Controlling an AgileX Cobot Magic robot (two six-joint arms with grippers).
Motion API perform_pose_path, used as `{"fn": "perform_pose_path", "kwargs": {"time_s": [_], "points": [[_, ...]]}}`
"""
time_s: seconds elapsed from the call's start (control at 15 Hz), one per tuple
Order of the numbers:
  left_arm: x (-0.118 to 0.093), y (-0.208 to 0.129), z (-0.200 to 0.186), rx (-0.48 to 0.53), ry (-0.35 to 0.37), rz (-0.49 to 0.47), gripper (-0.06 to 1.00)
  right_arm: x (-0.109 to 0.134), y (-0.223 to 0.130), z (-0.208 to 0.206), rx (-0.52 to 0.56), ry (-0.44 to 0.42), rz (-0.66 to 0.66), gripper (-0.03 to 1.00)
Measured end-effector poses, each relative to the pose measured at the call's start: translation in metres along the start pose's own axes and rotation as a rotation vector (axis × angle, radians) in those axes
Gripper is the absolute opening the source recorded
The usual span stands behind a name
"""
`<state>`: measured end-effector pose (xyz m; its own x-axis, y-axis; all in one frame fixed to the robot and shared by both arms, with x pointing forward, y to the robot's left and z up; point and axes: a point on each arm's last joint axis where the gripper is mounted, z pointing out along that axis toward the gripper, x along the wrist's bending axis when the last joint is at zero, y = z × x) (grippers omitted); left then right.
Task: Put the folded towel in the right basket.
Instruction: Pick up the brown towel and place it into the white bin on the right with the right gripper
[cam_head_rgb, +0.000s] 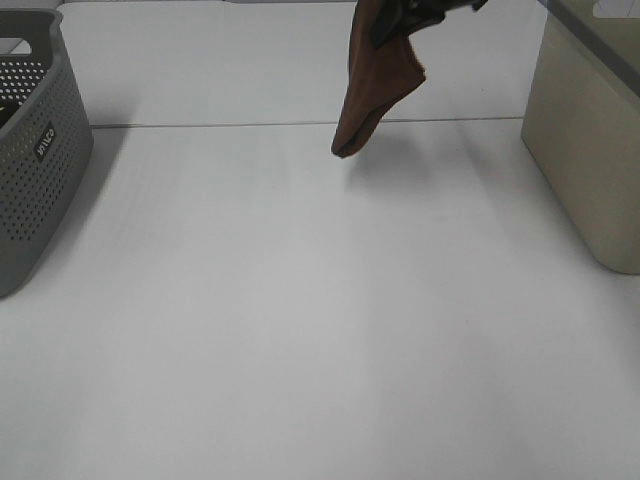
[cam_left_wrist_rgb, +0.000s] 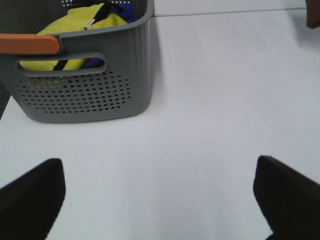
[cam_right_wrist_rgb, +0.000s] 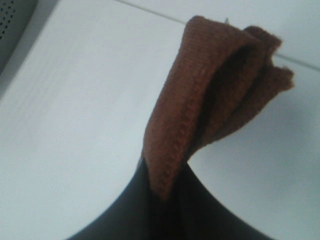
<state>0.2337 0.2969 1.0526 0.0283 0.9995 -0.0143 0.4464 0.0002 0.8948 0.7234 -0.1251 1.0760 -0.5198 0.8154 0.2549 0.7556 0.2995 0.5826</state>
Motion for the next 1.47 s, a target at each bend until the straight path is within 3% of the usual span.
{"fn": "perform_pose_path", "kwargs": {"time_s": [0.2, 0.4, 0.67, 0.73, 1.0, 1.2, 1.47], "points": [[0.000, 0.000, 0.000, 0.000, 0.000, 0.000, 0.97, 0.007, 0.012, -0.059, -0.078, -0.161, -0.061, 0.07], [0.000, 0.000, 0.000, 0.000, 0.000, 0.000, 0.97, 0.005, 0.016, -0.129, -0.181, -0.253, -0.061, 0.07], [0.000, 0.000, 0.000, 0.000, 0.000, 0.000, 0.97, -0.055, -0.014, -0.198, -0.200, -0.388, 0.096, 0.07], [0.000, 0.000, 0.000, 0.000, 0.000, 0.000, 0.97, -0.090, -0.037, -0.218, -0.171, -0.451, 0.192, 0.07], [0.000, 0.000, 0.000, 0.000, 0.000, 0.000, 0.97, -0.137, -0.075, -0.216, -0.072, -0.490, 0.327, 0.07], [0.000, 0.000, 0.000, 0.000, 0.000, 0.000, 0.97, -0.167, -0.101, -0.172, 0.070, -0.479, 0.361, 0.07], [0.000, 0.000, 0.000, 0.000, 0.000, 0.000, 0.97, -0.197, -0.116, -0.122, 0.139, -0.457, 0.399, 0.07]]}}
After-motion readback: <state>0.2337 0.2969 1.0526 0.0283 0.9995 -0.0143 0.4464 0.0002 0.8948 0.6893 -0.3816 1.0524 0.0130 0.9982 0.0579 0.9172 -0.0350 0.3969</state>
